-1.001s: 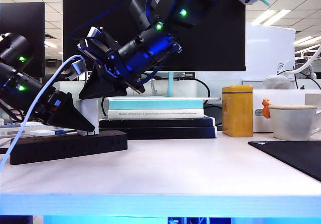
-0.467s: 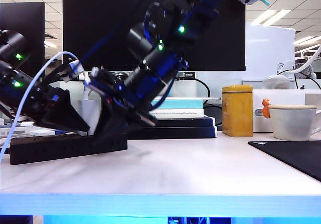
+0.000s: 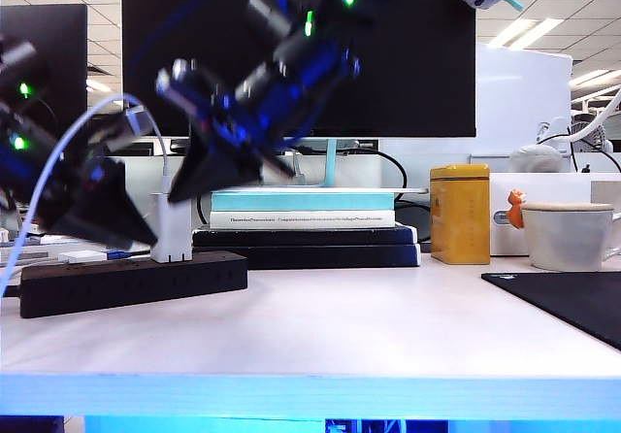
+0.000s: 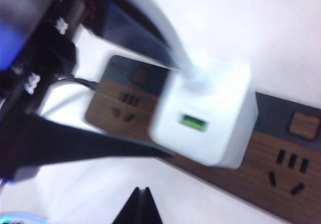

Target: Plug the white charger into the left socket.

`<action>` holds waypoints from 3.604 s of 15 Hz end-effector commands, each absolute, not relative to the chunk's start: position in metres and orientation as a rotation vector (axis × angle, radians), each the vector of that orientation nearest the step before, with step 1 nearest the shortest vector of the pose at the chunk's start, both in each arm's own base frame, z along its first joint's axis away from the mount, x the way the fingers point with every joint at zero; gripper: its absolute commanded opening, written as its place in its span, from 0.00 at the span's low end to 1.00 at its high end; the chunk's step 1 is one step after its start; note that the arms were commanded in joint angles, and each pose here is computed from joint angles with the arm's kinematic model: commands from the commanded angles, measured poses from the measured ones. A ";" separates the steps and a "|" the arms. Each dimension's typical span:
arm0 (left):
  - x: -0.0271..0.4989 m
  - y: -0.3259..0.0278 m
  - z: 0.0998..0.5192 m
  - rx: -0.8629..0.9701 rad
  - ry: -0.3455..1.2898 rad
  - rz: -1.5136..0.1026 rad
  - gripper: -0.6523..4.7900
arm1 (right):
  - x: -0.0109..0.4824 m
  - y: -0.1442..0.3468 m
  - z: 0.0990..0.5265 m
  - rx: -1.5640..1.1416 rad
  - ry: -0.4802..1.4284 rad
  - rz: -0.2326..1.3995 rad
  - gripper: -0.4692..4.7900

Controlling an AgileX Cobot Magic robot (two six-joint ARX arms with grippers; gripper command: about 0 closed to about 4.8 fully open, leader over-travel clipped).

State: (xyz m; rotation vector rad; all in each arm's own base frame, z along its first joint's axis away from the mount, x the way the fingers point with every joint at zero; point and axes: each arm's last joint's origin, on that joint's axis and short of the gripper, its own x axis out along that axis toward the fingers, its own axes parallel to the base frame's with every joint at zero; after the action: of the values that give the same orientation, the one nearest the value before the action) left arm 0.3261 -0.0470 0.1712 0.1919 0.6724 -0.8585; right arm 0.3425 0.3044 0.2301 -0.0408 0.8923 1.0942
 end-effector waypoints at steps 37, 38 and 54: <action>0.052 -0.011 0.270 0.026 -0.054 -0.302 0.11 | 0.136 0.088 0.288 0.004 0.208 0.428 0.09; 0.067 -0.013 0.247 0.008 -0.040 -0.324 0.11 | 0.137 0.088 0.260 0.003 0.236 0.382 0.09; 0.096 -0.014 0.149 -0.003 0.182 -0.281 0.11 | 0.111 0.070 0.122 -0.076 0.418 0.374 0.09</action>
State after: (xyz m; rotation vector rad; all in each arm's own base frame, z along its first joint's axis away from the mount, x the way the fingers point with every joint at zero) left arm 0.0963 -0.0144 0.1505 -0.0022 0.1732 -0.2837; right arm 0.1121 0.0706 0.1231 -0.0788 0.4223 0.3728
